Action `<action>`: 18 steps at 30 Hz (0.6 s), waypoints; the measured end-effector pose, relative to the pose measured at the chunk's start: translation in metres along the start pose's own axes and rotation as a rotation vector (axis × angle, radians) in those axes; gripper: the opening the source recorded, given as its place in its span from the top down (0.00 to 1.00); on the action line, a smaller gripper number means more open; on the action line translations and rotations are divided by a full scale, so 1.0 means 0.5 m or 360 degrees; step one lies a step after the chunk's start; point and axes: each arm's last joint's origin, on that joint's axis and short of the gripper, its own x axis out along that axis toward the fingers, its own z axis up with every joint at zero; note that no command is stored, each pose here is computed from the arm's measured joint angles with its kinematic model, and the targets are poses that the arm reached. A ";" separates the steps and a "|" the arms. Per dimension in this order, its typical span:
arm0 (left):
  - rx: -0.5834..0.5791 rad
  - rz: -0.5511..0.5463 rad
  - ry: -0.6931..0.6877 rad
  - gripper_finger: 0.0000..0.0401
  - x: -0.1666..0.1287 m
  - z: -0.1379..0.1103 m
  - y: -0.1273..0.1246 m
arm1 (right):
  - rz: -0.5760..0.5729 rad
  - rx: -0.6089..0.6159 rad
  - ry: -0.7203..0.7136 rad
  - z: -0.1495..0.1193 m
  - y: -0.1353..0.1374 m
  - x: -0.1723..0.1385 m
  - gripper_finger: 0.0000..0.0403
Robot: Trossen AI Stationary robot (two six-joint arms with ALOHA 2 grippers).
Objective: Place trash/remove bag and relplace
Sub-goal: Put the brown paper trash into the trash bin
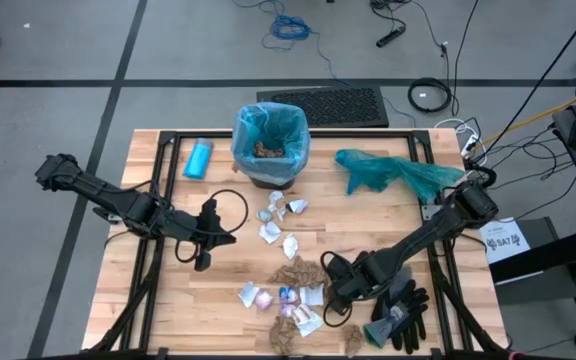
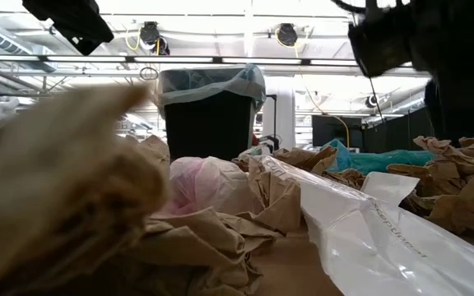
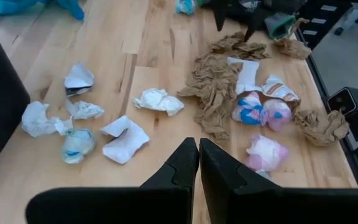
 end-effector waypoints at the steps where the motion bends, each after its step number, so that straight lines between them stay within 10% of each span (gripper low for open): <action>1: 0.0000 0.0000 0.0000 0.94 0.000 0.000 0.000 | -0.0025 -0.0005 0.0016 -0.001 0.000 0.010 0.31; 6: -0.0001 -0.0013 0.0004 0.94 0.000 0.000 0.000 | -0.0077 0.0024 0.0109 0.006 -0.002 0.044 0.39; 13: 0.0000 -0.0027 0.0009 0.94 0.000 0.000 -0.001 | 0.0014 -0.0031 0.0120 0.018 -0.008 0.008 0.93; 18: 0.0009 -0.0026 0.0009 0.94 0.000 0.000 -0.001 | 0.0078 0.0013 0.0081 0.037 -0.030 -0.055 0.97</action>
